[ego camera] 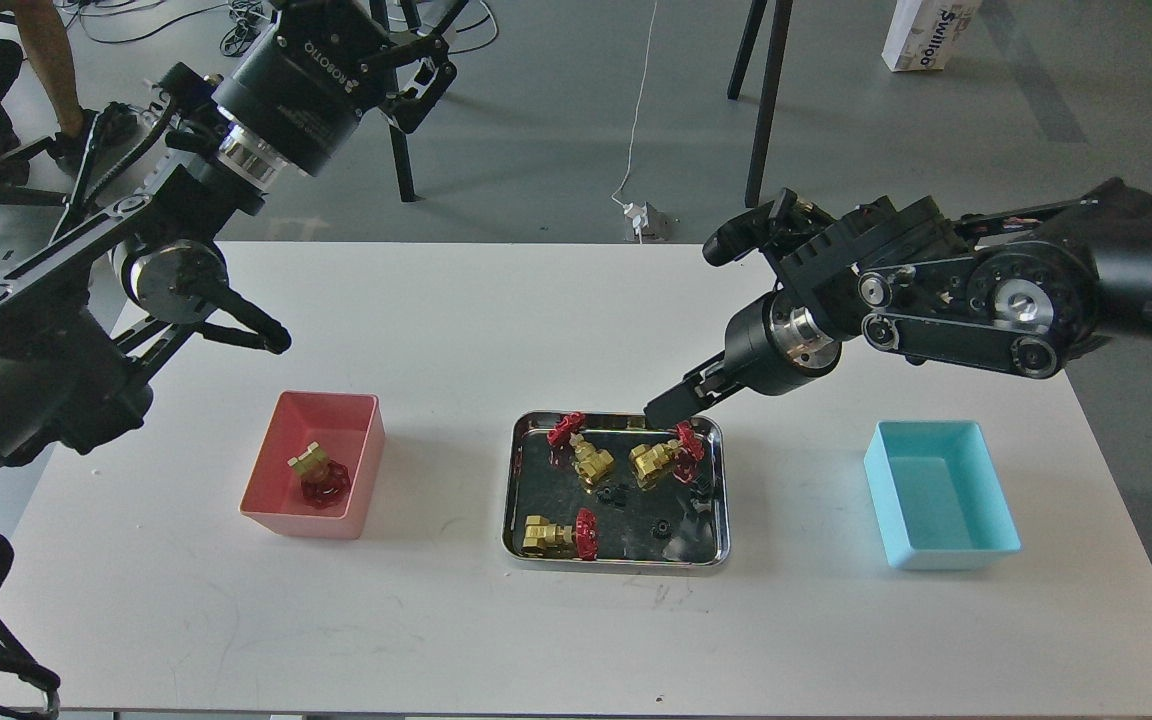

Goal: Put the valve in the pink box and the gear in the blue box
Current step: 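Move the right gripper over the metal tray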

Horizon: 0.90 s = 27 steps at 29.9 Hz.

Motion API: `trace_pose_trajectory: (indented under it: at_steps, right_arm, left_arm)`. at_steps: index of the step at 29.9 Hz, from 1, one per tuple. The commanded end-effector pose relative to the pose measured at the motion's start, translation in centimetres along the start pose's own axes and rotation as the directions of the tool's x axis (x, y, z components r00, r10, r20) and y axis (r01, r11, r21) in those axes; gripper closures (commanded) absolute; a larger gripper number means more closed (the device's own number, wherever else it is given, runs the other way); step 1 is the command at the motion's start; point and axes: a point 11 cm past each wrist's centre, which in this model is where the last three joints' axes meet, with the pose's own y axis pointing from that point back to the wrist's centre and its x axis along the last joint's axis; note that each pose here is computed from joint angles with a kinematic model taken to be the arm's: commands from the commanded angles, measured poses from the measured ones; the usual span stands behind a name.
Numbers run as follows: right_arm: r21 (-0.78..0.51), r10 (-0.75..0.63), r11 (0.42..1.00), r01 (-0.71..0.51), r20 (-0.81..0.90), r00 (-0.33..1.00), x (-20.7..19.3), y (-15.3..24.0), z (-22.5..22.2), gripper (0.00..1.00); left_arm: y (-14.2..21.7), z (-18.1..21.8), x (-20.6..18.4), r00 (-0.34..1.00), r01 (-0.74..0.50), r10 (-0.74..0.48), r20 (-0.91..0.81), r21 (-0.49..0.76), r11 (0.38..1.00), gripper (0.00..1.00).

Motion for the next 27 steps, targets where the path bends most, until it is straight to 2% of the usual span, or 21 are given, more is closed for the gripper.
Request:
trace_pose_trajectory:
  at_steps: [1, 8, 15, 27]
  right_arm:
    - [0.017, -0.058, 0.998, 0.060, -0.131, 0.990, -0.2, -2.9, -3.4, 0.35]
    - [-0.027, -0.182, 0.983, 0.180, -0.226, 0.957, -2.9, -5.9, -4.9, 0.35]
    - [-0.093, -0.202, 0.978, 0.186, -0.205, 0.958, -3.7, -6.7, -3.2, 0.35]
    - [-0.114, -0.206, 0.975, 0.189, -0.166, 0.964, -4.7, -7.7, -1.9, 0.38]
  left_arm:
    - [0.0, -0.2, -0.1, 1.000, 0.000, 0.000, -0.006, 0.001, 1.000, 0.17]
    - [0.7, -0.9, 0.2, 1.000, -0.015, 0.015, -0.015, 0.011, 1.000, 0.17]
    - [1.2, -1.4, 0.4, 0.999, -0.025, 0.026, -0.023, 0.020, 0.999, 0.16]
    - [1.0, -1.7, 0.1, 0.999, -0.019, 0.019, -0.032, 0.020, 1.000, 0.16]
